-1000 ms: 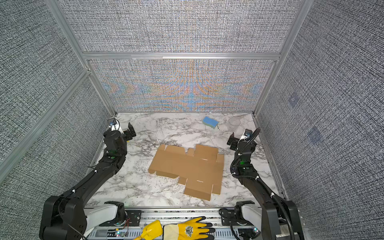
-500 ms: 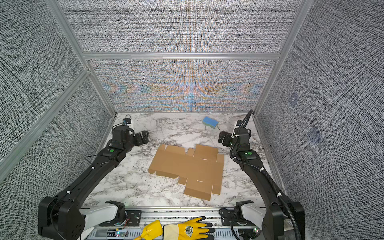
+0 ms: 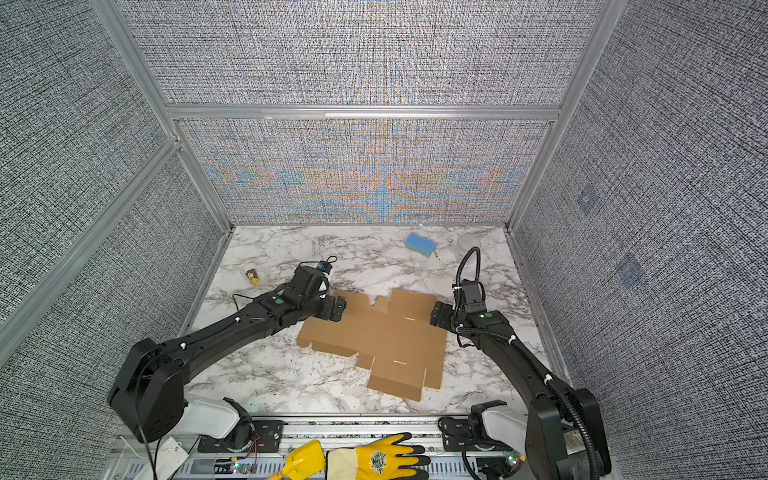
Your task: Fold the paper box
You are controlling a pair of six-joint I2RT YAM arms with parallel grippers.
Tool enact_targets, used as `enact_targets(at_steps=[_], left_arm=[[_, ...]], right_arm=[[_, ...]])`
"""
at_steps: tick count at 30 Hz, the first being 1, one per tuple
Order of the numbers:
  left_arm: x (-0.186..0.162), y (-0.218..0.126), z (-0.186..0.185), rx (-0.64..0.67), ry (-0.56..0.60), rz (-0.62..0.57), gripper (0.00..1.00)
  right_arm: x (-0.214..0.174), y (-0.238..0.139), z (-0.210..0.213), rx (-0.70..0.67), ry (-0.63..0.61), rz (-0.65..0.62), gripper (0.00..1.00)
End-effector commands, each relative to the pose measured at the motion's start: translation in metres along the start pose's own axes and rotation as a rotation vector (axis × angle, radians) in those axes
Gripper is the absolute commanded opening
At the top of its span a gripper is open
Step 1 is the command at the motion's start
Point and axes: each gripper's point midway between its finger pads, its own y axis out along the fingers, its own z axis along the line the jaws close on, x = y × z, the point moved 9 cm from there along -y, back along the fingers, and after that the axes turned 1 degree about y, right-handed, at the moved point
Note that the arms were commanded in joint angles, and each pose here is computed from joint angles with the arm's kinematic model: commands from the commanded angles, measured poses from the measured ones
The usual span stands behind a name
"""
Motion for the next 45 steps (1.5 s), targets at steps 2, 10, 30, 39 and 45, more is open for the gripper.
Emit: enact_targets(at_steps=[2, 10, 30, 39, 45], left_arm=[[0.002, 0.009, -0.013, -0.001, 0.066, 0.019, 0.98], [-0.004, 0.023, -0.015, 0.009, 0.087, 0.069, 0.98], [0.059, 0.031, -0.032, 0.015, 0.162, 0.031, 0.97], [0.104, 0.036, -0.059, -0.157, 0.41, -0.128, 0.98], [0.103, 0.063, -0.069, -0.241, 0.617, -0.183, 0.98]], right_arm=[[-0.019, 0.007, -0.005, 0.031, 0.073, 0.079, 0.84], [-0.047, 0.023, -0.023, 0.114, 0.177, 0.136, 0.68], [-0.044, 0.031, -0.016, 0.345, 0.1, 0.029, 0.17], [-0.019, 0.011, -0.005, 0.313, -0.017, -0.009, 0.05], [-0.005, -0.001, 0.003, 0.298, -0.066, -0.02, 0.05]])
